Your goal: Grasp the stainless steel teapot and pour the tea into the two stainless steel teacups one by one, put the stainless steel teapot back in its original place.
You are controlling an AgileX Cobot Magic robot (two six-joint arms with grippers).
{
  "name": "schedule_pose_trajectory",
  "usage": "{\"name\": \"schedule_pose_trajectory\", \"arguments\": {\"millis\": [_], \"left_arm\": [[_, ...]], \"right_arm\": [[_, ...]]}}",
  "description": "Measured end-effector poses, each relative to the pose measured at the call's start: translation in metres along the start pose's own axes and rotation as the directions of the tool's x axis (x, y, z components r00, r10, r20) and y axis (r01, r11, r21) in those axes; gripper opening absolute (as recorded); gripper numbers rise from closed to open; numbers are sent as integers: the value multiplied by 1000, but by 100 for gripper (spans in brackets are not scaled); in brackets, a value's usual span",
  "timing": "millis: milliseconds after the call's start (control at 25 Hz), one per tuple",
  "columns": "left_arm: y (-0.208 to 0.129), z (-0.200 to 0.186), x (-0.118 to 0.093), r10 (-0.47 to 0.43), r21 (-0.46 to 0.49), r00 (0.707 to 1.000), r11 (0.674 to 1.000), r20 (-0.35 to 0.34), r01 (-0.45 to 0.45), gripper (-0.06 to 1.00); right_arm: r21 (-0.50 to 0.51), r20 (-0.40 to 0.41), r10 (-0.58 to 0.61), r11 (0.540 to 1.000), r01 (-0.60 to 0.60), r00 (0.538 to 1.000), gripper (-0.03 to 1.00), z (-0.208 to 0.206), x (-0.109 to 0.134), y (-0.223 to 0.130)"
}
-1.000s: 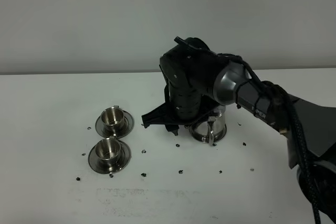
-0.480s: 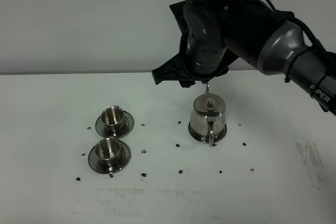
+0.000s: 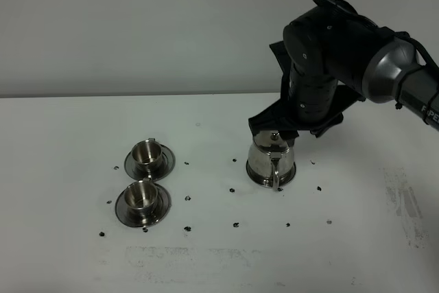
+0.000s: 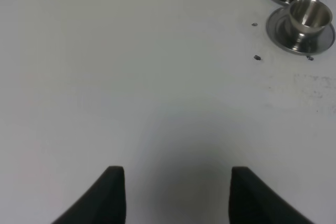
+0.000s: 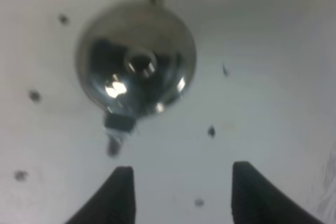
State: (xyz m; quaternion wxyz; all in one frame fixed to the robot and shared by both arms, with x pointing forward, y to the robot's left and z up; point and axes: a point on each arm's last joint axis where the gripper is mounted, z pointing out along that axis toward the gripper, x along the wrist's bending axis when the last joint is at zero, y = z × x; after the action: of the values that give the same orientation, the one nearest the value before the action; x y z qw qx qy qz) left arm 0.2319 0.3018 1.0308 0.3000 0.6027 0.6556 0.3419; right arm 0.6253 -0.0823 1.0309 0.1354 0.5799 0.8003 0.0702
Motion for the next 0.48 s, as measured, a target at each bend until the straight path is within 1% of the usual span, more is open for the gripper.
{"name": "schedule_pose_trajectory", "arguments": {"millis": [120, 240, 480], "left_arm": [[0, 0, 0, 0, 0, 1000, 1000, 0, 0, 46], [0, 0, 0, 0, 0, 1000, 1000, 0, 0, 46], [0, 0, 0, 0, 0, 1000, 1000, 0, 0, 46]], "right_arm": [[43, -33, 23, 999, -21, 999, 44, 10, 1, -6], [47, -100, 58, 997, -53, 993, 45, 17, 6, -5], [69, -198, 106, 993, -94, 974, 45, 37, 20, -3]]}}
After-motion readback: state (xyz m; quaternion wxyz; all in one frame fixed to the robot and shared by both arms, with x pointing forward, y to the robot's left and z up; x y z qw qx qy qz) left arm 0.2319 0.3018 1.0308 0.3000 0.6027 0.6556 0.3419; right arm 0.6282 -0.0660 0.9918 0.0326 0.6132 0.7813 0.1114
